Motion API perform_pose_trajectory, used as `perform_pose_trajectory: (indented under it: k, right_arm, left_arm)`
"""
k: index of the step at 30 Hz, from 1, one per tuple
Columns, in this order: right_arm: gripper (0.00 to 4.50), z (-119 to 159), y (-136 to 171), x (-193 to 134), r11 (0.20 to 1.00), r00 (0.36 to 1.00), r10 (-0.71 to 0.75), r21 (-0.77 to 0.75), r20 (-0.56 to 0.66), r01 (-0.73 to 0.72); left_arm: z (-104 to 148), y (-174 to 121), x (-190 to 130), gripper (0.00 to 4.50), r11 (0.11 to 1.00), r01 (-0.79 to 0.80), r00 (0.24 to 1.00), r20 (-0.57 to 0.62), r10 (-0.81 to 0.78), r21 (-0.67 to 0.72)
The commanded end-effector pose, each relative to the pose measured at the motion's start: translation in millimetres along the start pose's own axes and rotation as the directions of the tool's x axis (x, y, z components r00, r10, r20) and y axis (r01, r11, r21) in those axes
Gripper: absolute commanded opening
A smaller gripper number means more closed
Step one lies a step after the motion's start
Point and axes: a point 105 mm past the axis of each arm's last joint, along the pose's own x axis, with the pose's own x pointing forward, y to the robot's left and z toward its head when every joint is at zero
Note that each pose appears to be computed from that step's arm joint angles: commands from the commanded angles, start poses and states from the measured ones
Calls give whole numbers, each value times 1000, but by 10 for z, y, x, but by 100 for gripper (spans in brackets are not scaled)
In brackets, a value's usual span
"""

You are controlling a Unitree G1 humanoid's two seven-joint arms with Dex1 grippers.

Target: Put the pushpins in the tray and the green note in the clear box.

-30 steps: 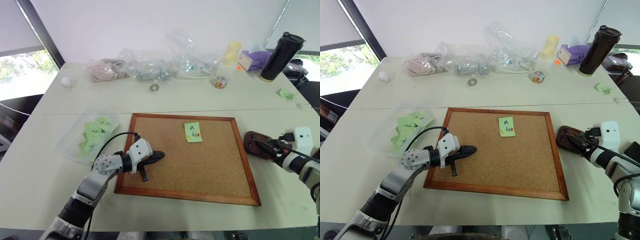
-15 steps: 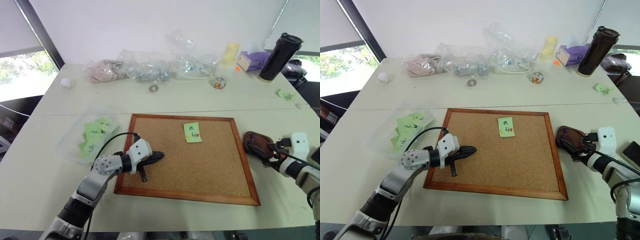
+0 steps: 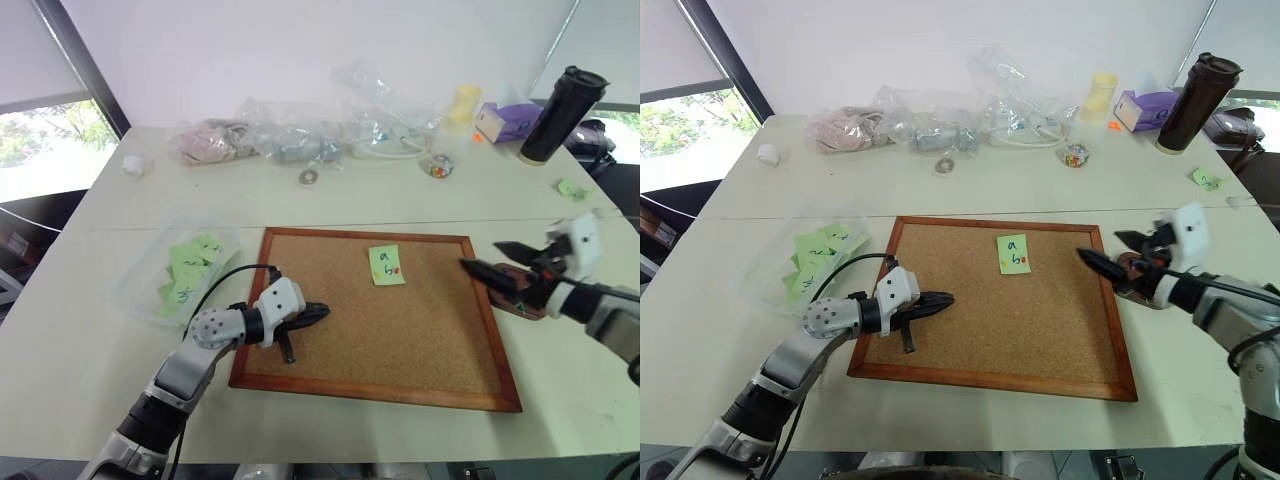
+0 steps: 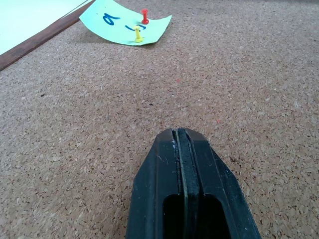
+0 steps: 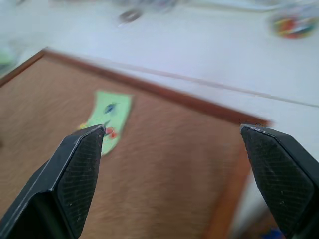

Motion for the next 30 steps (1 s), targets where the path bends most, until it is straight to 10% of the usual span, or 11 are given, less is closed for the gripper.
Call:
perform_pose_trajectory:
  k: [1,18,22,28,30]
  right_arm:
    - [445,-23,246,303,992,997,76,-97,-34,-79]
    - [445,-331,335,830,977,994,91,-190,-61,-101]
    - [320,-327,322,903,978,995,81,-190,-51,-89]
    - [2,-376,300,941,973,995,74,-212,-70,-87]
    - [2,-395,304,944,973,994,76,-212,-75,-90]
  left_arm:
    - [-329,-73,-43,0,998,-5,992,-129,-3,-61]
    - [-316,-77,-73,0,998,-26,991,-135,17,-65]
    - [-315,-75,-73,0,998,-26,991,-135,17,-65]
    - [-305,-72,-81,0,998,-26,991,-136,18,-60]
    - [-301,-72,-82,0,998,-27,991,-136,19,-60]
